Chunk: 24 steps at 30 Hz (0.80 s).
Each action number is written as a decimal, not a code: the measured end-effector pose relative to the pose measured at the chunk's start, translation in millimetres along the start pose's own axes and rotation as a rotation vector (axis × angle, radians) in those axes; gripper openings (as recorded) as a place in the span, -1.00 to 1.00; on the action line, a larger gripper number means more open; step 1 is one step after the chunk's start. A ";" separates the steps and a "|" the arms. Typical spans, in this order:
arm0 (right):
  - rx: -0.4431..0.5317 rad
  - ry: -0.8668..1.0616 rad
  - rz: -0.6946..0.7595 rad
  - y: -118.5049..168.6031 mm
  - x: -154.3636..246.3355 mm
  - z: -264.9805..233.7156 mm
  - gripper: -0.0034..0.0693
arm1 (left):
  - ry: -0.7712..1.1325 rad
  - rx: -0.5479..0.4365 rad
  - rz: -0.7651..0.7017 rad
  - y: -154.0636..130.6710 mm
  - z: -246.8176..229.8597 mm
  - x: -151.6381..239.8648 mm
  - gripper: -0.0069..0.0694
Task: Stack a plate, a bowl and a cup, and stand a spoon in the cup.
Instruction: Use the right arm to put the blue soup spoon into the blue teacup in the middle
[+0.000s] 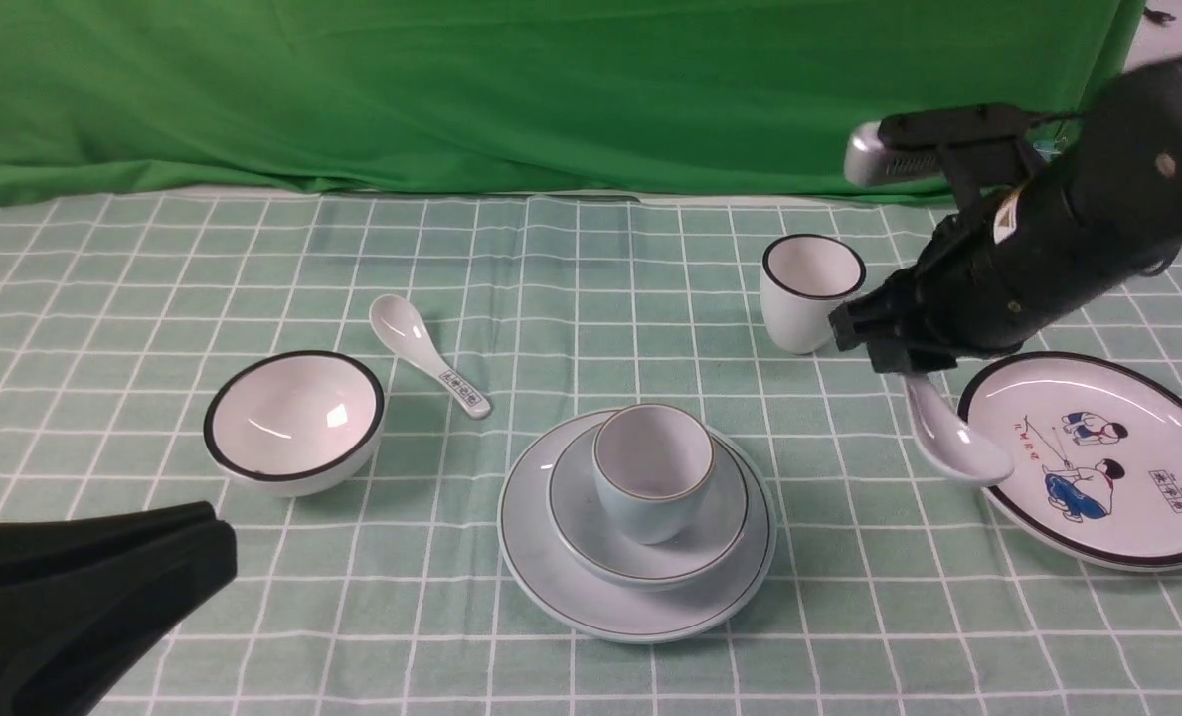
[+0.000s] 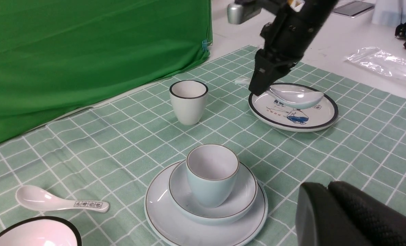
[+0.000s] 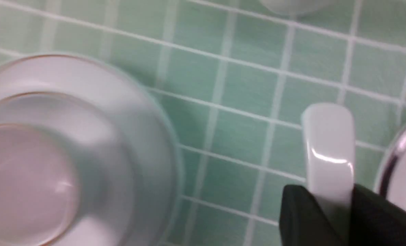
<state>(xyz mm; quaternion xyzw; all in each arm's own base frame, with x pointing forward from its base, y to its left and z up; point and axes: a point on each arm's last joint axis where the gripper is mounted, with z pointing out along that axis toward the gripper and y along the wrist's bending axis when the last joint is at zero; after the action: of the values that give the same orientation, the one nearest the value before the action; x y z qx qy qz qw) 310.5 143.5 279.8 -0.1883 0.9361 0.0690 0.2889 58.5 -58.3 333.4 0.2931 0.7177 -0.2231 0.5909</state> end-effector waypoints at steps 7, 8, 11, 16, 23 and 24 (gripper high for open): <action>-0.193 -0.675 -0.141 59.6 51.0 -29.5 -0.45 | 0.000 0.000 0.000 0.0 0.0 0.0 -0.77; -0.224 -0.756 -0.155 65.6 61.4 -27.3 -0.45 | 0.000 0.000 0.000 0.0 0.0 0.0 -0.77; -0.283 -0.875 -0.137 73.0 82.9 -16.7 -0.45 | 0.000 0.000 0.000 0.0 0.0 0.0 -0.77; -0.313 -0.924 -0.093 76.6 84.6 1.5 -0.45 | 0.000 0.000 -0.001 0.0 0.0 0.0 -0.77; -0.329 -0.973 -0.072 85.6 65.8 25.0 -0.45 | 0.000 0.000 -0.001 0.0 0.0 0.0 -0.77; -0.331 -0.976 -0.069 87.1 62.3 28.3 -0.45 | 0.000 0.000 -0.001 0.0 0.0 0.0 -0.77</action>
<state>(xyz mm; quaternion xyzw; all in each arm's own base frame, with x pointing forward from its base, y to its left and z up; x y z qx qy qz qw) 243.4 210.9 222.9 -0.2082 0.6619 0.2865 0.6606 58.5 -58.3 333.4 0.2927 0.7179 -0.2234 0.5908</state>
